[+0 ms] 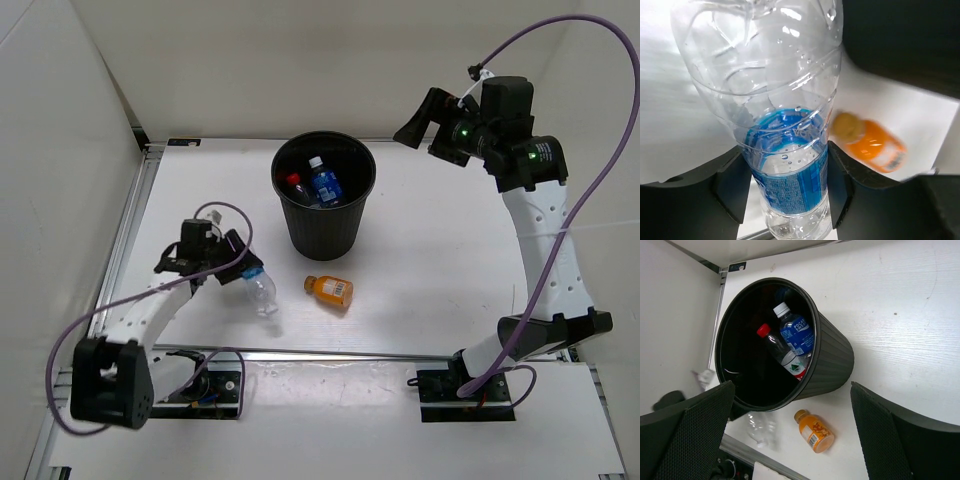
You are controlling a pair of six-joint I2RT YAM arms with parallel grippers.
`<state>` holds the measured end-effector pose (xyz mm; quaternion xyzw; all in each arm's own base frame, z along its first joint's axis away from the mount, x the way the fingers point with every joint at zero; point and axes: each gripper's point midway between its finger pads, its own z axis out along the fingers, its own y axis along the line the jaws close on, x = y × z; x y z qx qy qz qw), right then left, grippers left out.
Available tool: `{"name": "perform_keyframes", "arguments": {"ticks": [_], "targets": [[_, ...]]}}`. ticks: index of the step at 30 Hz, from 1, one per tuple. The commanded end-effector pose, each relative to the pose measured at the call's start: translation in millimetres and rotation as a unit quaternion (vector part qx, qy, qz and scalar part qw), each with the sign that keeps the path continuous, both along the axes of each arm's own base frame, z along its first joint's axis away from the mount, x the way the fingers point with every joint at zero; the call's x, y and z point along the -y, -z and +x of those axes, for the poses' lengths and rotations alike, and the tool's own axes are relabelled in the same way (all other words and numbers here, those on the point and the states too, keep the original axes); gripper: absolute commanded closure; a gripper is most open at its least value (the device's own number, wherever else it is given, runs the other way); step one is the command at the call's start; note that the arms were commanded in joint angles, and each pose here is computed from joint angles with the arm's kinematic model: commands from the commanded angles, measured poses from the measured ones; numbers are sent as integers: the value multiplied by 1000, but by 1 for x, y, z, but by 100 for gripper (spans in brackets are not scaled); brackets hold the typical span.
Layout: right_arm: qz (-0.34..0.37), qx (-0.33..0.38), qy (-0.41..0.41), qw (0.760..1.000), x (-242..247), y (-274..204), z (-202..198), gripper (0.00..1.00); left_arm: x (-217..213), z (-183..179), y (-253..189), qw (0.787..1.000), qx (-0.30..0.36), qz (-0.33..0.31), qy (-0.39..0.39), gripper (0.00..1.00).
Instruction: Put the plastic bottles in the bin
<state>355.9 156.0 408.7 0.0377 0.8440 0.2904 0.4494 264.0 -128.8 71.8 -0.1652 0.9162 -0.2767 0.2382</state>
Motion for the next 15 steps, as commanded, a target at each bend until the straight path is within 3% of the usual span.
{"name": "perform_keyframes", "arguments": {"ticks": [1, 5, 6, 9, 10, 12, 13, 15], "targets": [[9, 3, -10, 1000, -3, -3, -3, 0, -15, 14, -66, 996, 78, 4, -45, 45], [17, -6, -10, 1000, -6, 1, 0, 0, -18, 48, -150, 986, 156, 1, -57, 45], [15, -12, -10, 1000, -7, 5, 3, 0, -16, 63, -202, 977, 204, -8, -58, 45], [18, -18, -8, 1000, -8, 8, 6, 0, -14, 96, -253, 968, 243, -2, -54, 45], [21, -20, -6, 1000, -9, 8, 6, 0, -13, 106, -298, 955, 290, -7, -53, 45], [21, -20, -6, 1000, -9, 8, 8, 0, -5, 127, -307, 956, 291, -13, -37, 44], [21, -20, -6, 1000, -9, 8, 8, 0, -3, 133, -335, 947, 318, -20, -34, 44], [21, -15, -2, 1000, -8, 5, 9, 0, 8, 150, -332, 951, 308, -28, -17, 44]]}}
